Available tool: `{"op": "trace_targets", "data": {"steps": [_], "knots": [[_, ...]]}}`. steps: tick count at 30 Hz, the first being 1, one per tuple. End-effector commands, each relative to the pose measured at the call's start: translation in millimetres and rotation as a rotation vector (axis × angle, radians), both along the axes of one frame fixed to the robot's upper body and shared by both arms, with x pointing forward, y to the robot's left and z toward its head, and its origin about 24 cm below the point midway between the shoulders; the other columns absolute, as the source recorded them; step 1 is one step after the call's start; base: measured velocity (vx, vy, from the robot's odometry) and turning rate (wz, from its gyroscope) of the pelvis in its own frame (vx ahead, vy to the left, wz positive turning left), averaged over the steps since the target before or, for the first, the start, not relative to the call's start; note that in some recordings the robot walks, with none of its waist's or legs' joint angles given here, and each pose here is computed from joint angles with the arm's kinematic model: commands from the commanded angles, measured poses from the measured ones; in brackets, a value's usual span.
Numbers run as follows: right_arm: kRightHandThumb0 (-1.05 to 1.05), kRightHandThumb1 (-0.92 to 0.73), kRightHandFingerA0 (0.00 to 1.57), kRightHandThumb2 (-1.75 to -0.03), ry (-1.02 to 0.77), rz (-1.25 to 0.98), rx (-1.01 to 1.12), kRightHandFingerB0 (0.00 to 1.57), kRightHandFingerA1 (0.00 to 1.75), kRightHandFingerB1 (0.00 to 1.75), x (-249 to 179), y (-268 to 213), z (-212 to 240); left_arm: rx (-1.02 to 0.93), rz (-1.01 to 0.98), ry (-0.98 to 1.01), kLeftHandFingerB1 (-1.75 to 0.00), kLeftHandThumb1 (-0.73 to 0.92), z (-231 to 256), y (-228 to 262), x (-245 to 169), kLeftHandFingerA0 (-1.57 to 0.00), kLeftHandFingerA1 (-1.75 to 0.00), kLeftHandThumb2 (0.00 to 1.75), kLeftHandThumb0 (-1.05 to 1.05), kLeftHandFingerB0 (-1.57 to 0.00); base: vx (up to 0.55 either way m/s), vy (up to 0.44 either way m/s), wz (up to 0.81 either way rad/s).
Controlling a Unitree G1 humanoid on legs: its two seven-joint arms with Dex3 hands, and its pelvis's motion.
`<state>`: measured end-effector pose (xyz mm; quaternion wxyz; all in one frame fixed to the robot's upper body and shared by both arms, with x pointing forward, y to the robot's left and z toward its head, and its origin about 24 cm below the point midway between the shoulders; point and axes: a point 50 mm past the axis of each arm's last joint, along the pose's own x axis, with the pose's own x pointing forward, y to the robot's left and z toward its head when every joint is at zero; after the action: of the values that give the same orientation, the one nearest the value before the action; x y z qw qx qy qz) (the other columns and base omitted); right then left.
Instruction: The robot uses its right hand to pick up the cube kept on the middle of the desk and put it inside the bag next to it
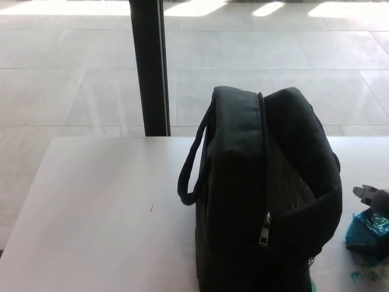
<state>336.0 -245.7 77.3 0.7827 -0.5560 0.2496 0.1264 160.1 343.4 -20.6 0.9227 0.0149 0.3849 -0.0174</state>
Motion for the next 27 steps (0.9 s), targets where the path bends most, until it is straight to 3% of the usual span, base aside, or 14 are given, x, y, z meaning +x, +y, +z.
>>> {"op": "trace_targets", "data": {"steps": [1, 4, 5, 7, 8, 9, 12, 13, 14, 17, 18, 23, 24, 27], "knots": [[-0.12, -0.59, 0.77, -0.57, 0.154, 0.136, -0.434, 0.0, 1.17, 0.25, -14, -12, -10, -0.012, -0.018, -0.021, -0.36, 0.68, 4, 0, 8, -0.27, -0.5, 0.59, -0.68, -0.26, 0.0, 0.0, 0.0], [-0.2, -0.66, 0.67, -0.63, 0.146, 0.157, -0.528, 0.06, 1.27, 0.26, -17, -13, -13, -0.016, -0.015, -0.027, -0.37, 0.68, 4, 0, 8, -0.27, -0.5, 0.59, -0.67, -0.25, 0.0, 0.0, 0.0], [-0.25, -0.71, 0.56, -0.63, 0.138, 0.183, -0.563, 0.15, 1.42, 0.35, -19, -15, -14, -0.024, -0.005, -0.031, -0.38, 0.67, 4, 0, 9, -0.28, -0.52, 0.59, -0.64, -0.27, 0.0, 0.0, 0.0], [-0.32, -0.8, 0.61, -0.66, 0.122, 0.192, -0.585, 0.29, 1.49, 0.37, -21, -17, -16, -0.024, -0.002, -0.034, -0.39, 0.67, 5, 0, 9, -0.28, -0.51, 0.59, -0.63, -0.28, 0.0, 0.0, 0.0], [-0.3, -0.71, 0.73, -0.64, 0.061, 0.234, -0.62, 0.62, 1.57, 0.58, -24, -19, -18, -0.026, 0.001, -0.028, -0.38, 0.69, 5, 0, 9, -0.27, -0.51, 0.6, -0.6, -0.27, 0.0, 0.0, 0.0], [-0.31, -0.74, 0.72, -0.64, 0.028, 0.256, -0.634, 0.67, 1.59, 0.69, -26, -20, -19, -0.025, 0.0, -0.026, -0.39, 0.69, 5, 0, 9, -0.28, -0.51, 0.6, -0.59, -0.27, 0.0, 0.0, 0.0], [-0.3, -0.77, 0.71, -0.62, -0.01, 0.261, -0.64, 0.66, 1.68, 0.84, -29, -25, -21, -0.021, 0.002, -0.027, -0.39, 0.69, 4, 1, 8, -0.3, -0.51, 0.6, -0.58, -0.29, 0.0, 0.0, 0.0], [-0.29, -0.73, 0.69, -0.63, -0.011, 0.256, -0.647, 0.64, 1.59, 0.62, -31, -28, -22, -0.013, -0.006, -0.032, -0.49, 0.5, 4, 1, 8, -0.3, -0.6, 0.91, -0.61, -0.18, 0.0, 0.0, 0.0], [-0.3, -0.73, 0.7, -0.64, -0.028, 0.253, -0.647, 0.62, 1.58, 0.64, -32, -30, -22, -0.019, -0.009, -0.031, -0.4, 0.69, 3, 1, 8, -0.29, -0.52, 0.6, -0.57, -0.29, 0.0, 0.0, 0.0], [-0.35, -0.87, 0.76, -0.7, -0.131, 0.24, -0.581, 0.66, 1.52, 0.67, -38, -34, -25, -0.021, -0.002, -0.025, -0.39, 0.69, 4, 1, 8, -0.29, -0.51, 0.6, -0.55, -0.29, 0.0, 0.0, 0.0], [-0.36, -0.89, 0.74, -0.7, -0.14, 0.236, -0.568, 0.66, 1.47, 0.63, -38, -34, -25, -0.018, 0.001, -0.026, -0.5, 0.5, 4, 1, 8, -0.29, -0.59, 0.89, -0.6, -0.2, 0.0, 0.0, 0.0], [-0.35, -0.81, 0.8, -0.67, -0.232, 0.245, -0.484, 0.72, 1.43, 0.62, -42, -35, -29, 0.005, -0.012, -0.017, -0.5, 0.49, 2, 0, 8, -0.32, -0.61, 0.92, -0.56, -0.19, 0.0, 0.0, 0.0], [-0.33, -0.76, 0.8, -0.68, -0.268, 0.255, -0.457, 0.76, 1.6, 0.78, -43, -35, -30, 0.002, -0.008, -0.015, -0.5, 0.49, 1, 0, 7, -0.32, -0.61, 0.91, -0.58, -0.2, 0.0, 0.0, 0.0], [-0.29, -0.76, 0.87, -0.75, -0.336, 0.227, -0.366, 0.82, 1.63, 0.85, -42, -34, -27, -0.002, -0.009, -0.015, -0.5, 0.49, 2, -1, 7, -0.3, -0.6, 0.9, -0.59, -0.2, 0.0, 0.0, 0.0]]}}
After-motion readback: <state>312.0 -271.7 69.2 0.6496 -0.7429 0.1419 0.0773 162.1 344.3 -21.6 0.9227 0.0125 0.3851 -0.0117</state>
